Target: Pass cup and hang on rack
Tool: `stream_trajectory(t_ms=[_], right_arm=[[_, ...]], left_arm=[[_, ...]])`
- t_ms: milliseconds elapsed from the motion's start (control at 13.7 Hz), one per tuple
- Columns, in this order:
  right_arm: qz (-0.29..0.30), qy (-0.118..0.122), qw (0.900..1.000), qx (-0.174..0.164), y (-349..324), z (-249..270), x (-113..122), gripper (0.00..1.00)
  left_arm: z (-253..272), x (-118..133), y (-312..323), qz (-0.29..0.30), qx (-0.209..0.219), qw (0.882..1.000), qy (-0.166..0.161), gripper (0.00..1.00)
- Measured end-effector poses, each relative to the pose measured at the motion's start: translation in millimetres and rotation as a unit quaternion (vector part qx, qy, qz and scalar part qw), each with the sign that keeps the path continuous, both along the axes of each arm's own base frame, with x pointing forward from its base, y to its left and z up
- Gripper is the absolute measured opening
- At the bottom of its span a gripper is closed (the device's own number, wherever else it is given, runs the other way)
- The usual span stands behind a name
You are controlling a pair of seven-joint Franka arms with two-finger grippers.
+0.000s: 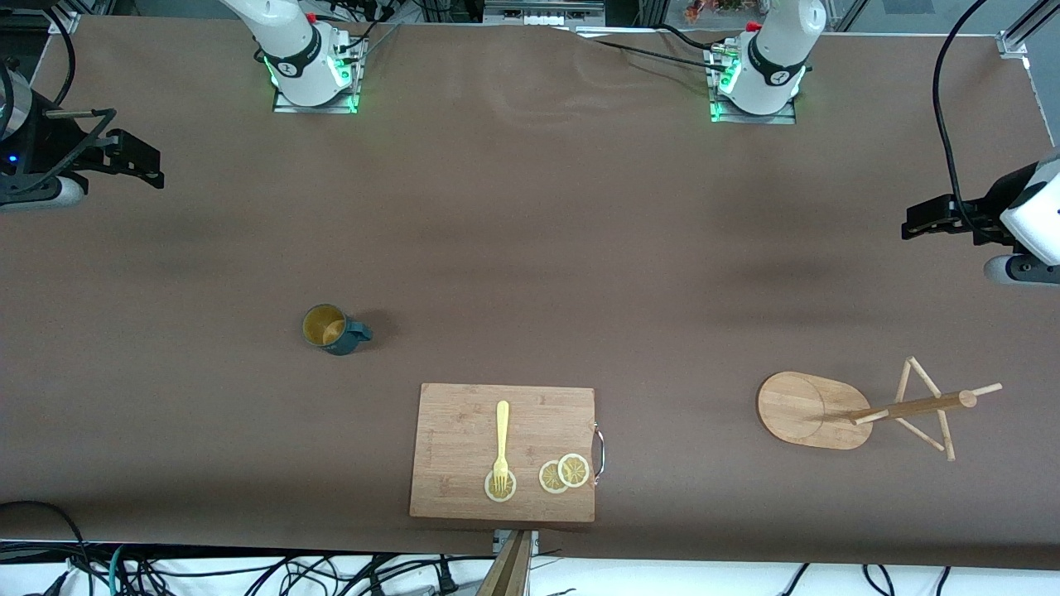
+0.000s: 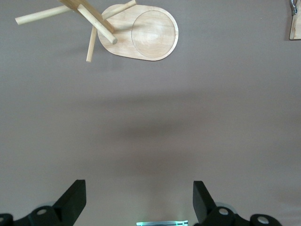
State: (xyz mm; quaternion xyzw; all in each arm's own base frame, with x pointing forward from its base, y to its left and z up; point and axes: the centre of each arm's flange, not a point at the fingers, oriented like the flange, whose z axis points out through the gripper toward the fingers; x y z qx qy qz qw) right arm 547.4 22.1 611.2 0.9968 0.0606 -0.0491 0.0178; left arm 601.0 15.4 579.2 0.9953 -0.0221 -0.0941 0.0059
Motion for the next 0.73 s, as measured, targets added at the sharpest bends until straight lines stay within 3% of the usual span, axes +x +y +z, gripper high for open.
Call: stream_trajectory(t_ms=[731], right_arm=[[0.002, 0.001, 1.0, 0.0, 2.3, -0.1, -0.3, 1.0]], left_arm=[[0.0, 0.0, 0.0, 0.0, 0.0, 1.0, 0.0, 1.0]])
